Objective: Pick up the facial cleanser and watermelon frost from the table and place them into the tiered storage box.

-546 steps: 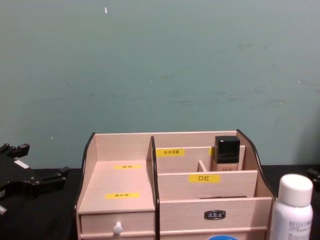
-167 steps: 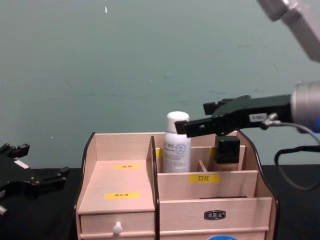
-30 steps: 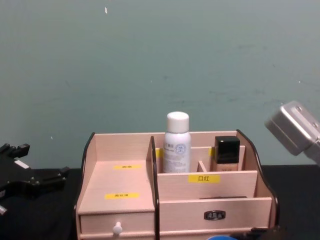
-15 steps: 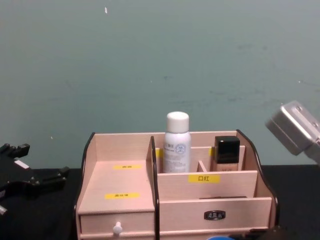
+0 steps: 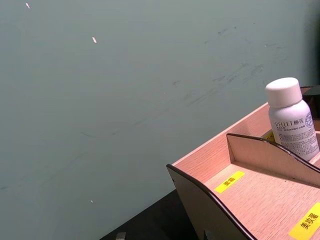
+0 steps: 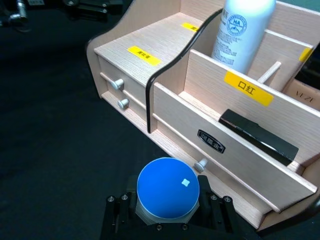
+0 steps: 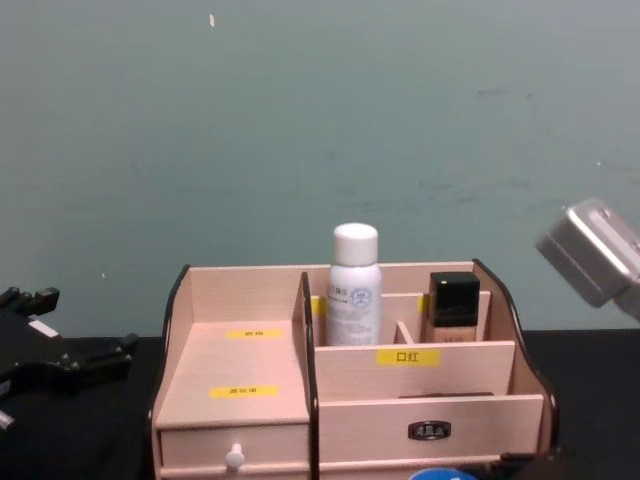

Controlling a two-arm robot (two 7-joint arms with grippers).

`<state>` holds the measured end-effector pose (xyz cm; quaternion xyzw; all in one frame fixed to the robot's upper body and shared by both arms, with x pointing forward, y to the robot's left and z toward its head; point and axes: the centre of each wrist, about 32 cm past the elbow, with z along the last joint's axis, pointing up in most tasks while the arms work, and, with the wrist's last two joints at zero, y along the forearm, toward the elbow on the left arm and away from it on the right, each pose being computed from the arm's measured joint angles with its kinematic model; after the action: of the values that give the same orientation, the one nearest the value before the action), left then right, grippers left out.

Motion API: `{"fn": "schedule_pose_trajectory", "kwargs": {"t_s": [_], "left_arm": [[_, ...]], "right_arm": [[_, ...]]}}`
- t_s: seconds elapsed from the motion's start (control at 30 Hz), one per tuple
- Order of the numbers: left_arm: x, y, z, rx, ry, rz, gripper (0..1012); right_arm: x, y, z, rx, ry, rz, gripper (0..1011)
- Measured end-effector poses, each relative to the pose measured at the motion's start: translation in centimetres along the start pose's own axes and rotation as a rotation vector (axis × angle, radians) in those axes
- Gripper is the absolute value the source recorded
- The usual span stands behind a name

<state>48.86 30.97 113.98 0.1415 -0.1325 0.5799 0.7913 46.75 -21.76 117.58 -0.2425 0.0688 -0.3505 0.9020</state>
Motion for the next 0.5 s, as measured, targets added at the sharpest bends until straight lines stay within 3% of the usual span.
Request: {"fn": "schedule_pose_trajectory", "kwargs": {"t_s": [0.17,0.5], "left_arm": [[0.00,0.00,0.00,0.000,0.000,0.000,1010],[0.00,0.00,0.00,0.000,0.000,0.000,1010]], "right_arm": [[0.0,-0.4,0.5,0.019,-0.018,0.017,728],[-1.0,-1.2,2.8,0.080,-0.059,0.061,728]]}}
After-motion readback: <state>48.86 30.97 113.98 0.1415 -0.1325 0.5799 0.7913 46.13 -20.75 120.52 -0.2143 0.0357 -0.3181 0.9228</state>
